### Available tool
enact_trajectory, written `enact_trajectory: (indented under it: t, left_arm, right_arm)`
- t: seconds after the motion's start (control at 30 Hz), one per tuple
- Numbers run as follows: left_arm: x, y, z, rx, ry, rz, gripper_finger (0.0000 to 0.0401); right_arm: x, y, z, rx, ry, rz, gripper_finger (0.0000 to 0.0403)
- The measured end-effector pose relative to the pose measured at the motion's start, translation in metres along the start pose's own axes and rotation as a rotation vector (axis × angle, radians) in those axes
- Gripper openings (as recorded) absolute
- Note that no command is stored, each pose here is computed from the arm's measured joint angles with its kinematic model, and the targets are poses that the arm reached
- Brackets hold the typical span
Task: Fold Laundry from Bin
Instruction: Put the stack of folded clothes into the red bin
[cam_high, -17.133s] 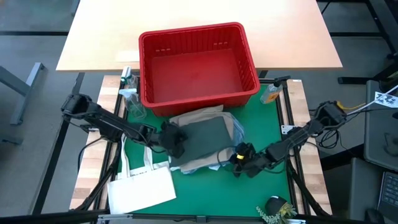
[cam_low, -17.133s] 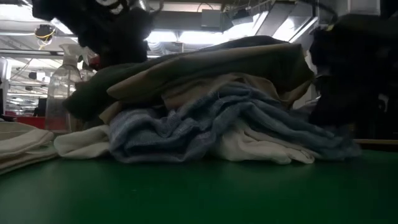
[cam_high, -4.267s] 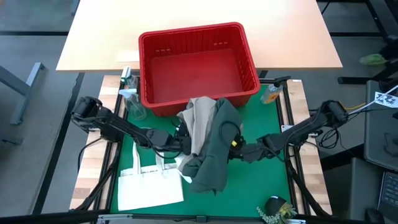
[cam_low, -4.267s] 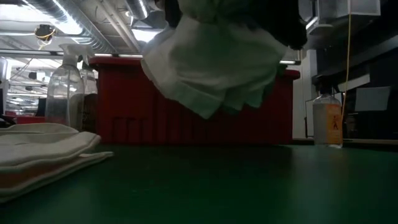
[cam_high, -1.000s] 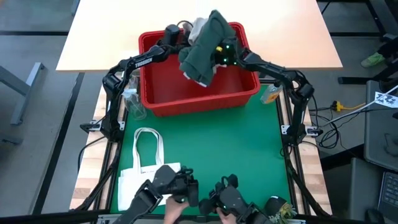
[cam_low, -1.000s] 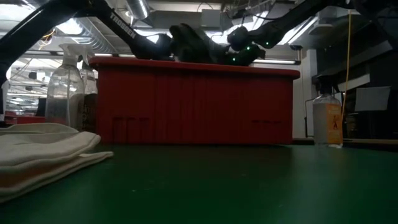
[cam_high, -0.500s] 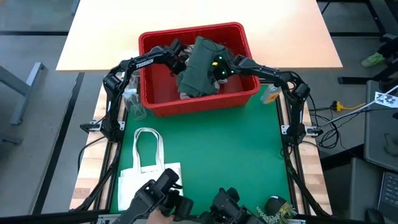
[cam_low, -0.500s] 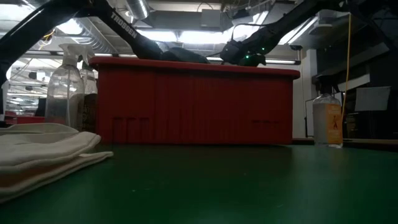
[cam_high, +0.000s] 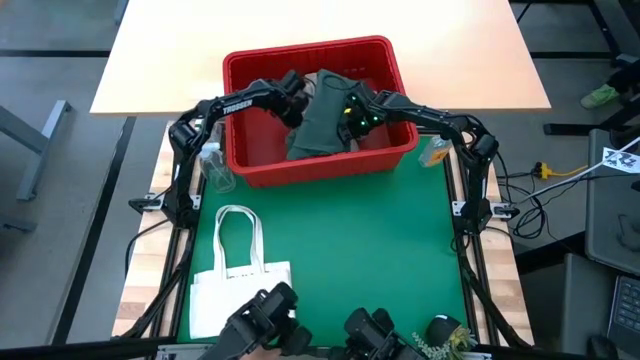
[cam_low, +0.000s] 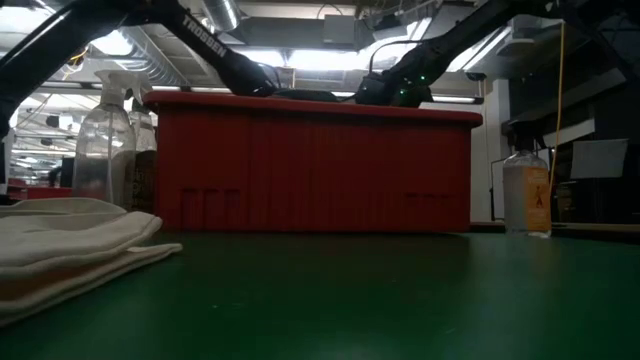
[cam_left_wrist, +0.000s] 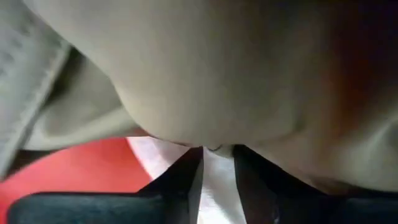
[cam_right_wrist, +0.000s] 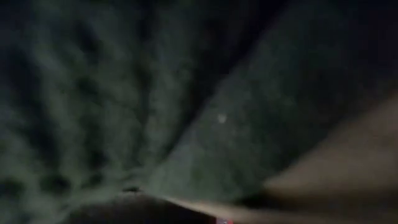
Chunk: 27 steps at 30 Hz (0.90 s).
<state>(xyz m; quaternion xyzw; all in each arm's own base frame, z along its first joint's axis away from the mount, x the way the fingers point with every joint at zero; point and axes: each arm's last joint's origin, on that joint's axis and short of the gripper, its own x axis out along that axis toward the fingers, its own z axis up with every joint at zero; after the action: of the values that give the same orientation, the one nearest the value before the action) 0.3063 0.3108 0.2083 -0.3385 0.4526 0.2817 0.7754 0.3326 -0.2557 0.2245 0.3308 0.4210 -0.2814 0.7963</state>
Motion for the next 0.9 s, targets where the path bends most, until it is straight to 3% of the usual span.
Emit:
enact_trajectory:
  t: [0.17, 0.37, 0.53, 0.7, 0.9]
  left_arm:
    - [0.0, 0.0, 0.0, 0.055, -0.005, 0.069, 0.0108]
    - [-0.002, 0.009, 0.0, 0.042, -0.004, 0.109, 0.0133]
    - [-0.006, 0.018, 0.001, -0.005, -0.006, 0.104, 0.0152]
    - [-0.033, 0.035, -0.002, -0.063, 0.009, 0.106, 0.015]
    - [-0.066, 0.051, -0.006, -0.12, -0.001, 0.123, 0.0142]
  right_arm:
    - [0.0, 0.0, 0.0, -0.004, 0.003, -0.001, 0.0015]
    - [0.0, -0.001, 0.0, -0.028, -0.009, -0.044, 0.0016]
    - [-0.001, -0.003, -0.002, -0.027, 0.003, -0.087, 0.0048]
    - [-0.001, -0.004, -0.005, -0.022, 0.035, -0.102, 0.0079]
    - [-0.007, -0.004, -0.006, -0.017, 0.079, -0.13, 0.0085]
